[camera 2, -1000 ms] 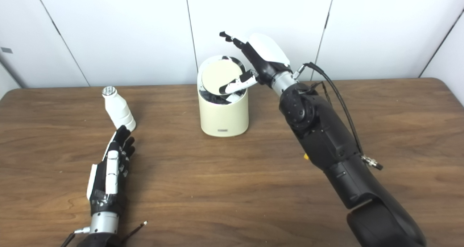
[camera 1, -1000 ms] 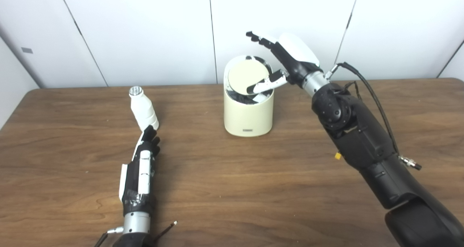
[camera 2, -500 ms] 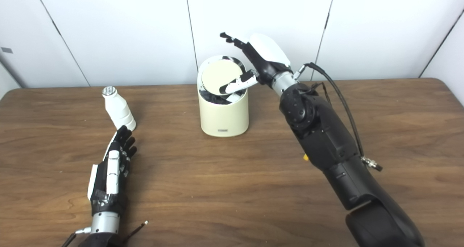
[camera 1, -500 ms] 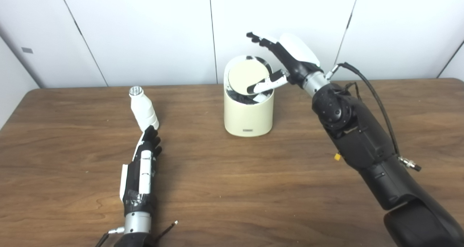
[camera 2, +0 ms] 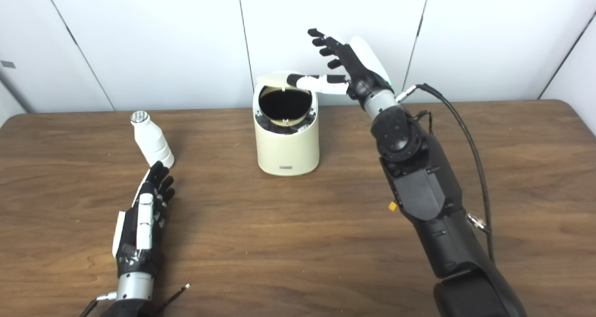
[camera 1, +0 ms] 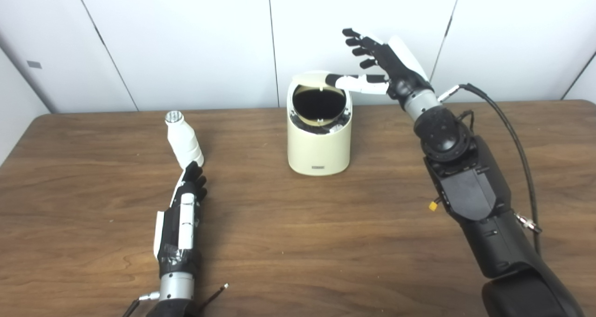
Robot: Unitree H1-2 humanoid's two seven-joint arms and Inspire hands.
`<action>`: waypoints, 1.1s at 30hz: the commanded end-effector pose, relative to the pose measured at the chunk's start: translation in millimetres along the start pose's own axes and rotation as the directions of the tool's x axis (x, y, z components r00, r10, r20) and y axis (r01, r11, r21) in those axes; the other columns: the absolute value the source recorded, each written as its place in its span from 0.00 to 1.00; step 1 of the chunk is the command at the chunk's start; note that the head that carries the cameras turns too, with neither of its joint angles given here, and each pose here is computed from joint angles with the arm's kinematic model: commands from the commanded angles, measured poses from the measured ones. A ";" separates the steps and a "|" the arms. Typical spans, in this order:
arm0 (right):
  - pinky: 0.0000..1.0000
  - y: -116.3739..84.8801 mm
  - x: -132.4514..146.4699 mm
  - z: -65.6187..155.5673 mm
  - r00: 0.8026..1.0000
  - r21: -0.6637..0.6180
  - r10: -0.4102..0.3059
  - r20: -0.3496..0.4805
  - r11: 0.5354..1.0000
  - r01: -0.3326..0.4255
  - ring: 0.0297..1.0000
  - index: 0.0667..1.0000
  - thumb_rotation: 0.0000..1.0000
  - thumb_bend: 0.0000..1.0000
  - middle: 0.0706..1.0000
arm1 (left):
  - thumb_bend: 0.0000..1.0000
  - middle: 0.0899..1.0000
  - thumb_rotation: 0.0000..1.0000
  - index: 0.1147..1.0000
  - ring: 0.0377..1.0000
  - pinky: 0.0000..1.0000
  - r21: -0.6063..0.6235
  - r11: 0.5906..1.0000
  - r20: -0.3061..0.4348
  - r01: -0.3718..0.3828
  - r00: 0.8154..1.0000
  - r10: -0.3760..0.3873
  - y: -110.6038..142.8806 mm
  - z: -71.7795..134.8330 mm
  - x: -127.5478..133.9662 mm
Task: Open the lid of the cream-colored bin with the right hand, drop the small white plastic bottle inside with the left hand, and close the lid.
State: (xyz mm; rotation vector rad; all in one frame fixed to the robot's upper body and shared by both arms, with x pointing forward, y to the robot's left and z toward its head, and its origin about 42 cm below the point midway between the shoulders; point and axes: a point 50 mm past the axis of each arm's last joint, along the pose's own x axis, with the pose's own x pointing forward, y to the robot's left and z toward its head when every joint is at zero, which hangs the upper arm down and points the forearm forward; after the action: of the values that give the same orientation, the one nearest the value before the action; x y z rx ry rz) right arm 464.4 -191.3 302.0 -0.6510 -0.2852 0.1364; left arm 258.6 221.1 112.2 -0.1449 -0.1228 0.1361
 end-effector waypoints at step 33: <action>1.00 -9.1 -163.6 -93.1 0.986 0.644 -0.041 -0.160 0.752 0.136 1.00 0.99 0.93 0.60 1.00 | 0.43 0.95 0.89 0.96 0.95 0.97 0.017 0.999 -0.009 0.030 1.000 -0.030 24.5 1.3 -3.0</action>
State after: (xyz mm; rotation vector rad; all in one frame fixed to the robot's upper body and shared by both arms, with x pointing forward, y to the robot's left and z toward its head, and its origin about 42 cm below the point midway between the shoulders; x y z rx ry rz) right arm 334.8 -287.6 189.2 0.0423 -0.0082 0.0719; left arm 256.9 232.3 112.6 -0.1482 -0.1161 0.0980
